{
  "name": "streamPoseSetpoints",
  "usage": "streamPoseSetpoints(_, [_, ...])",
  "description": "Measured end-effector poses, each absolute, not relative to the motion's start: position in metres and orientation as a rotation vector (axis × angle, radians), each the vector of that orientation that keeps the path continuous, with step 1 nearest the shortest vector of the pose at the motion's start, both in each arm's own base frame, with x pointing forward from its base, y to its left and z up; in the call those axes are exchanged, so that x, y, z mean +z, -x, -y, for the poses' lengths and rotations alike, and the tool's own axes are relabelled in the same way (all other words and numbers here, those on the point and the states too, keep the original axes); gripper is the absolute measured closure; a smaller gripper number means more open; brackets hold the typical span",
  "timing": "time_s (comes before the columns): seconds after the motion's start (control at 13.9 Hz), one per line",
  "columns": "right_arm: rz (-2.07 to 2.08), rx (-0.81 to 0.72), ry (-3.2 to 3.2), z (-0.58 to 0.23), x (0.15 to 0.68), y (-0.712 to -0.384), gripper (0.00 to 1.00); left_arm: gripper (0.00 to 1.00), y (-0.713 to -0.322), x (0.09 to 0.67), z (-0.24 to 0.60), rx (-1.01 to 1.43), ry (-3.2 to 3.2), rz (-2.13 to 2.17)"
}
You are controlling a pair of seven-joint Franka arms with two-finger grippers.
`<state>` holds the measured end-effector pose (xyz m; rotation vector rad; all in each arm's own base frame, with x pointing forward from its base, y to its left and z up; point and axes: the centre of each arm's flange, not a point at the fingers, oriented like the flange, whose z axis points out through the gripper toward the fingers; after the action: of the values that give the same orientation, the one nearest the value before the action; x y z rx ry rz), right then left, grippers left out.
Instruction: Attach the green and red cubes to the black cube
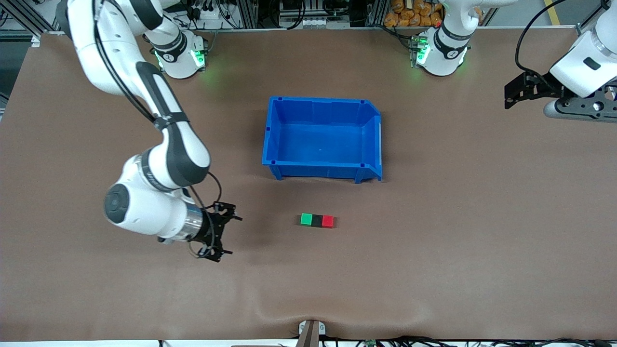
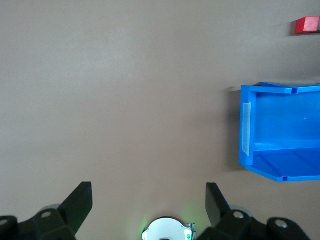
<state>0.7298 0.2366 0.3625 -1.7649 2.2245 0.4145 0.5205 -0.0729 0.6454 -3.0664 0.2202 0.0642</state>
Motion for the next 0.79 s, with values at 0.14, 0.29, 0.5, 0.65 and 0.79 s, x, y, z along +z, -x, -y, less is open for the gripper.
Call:
streamPoseSetpoints(0.14, [-2.159,0.416,1.834,-0.216,0.388,-0.730,0.00,0.00,-0.519,0.649,0.073,0.059,3.066,-0.220])
streamPoseSetpoints(0.29, [-2.087,0.408,1.932,-0.193,0.411,-0.727,0.00,0.00,-0.519,0.649,0.073,0.059,3.066,-0.220])
streamPoseSetpoints(0.5, [-1.928,0.356,2.215,-0.165,0.428,-0.716,0.00,0.00,-0.519,0.649,0.073,0.059,3.066,-0.219])
streamPoseSetpoints(0.65, [-1.837,0.357,2.357,-0.152,0.430,-0.711,0.00,0.00,-0.519,0.649,0.073,0.059,3.067,-0.217])
streamPoseSetpoints(0.79, [-1.711,0.372,2.463,-0.128,0.436,-0.708,0.00,0.00,-0.519,0.649,0.073,0.059,3.067,-0.217])
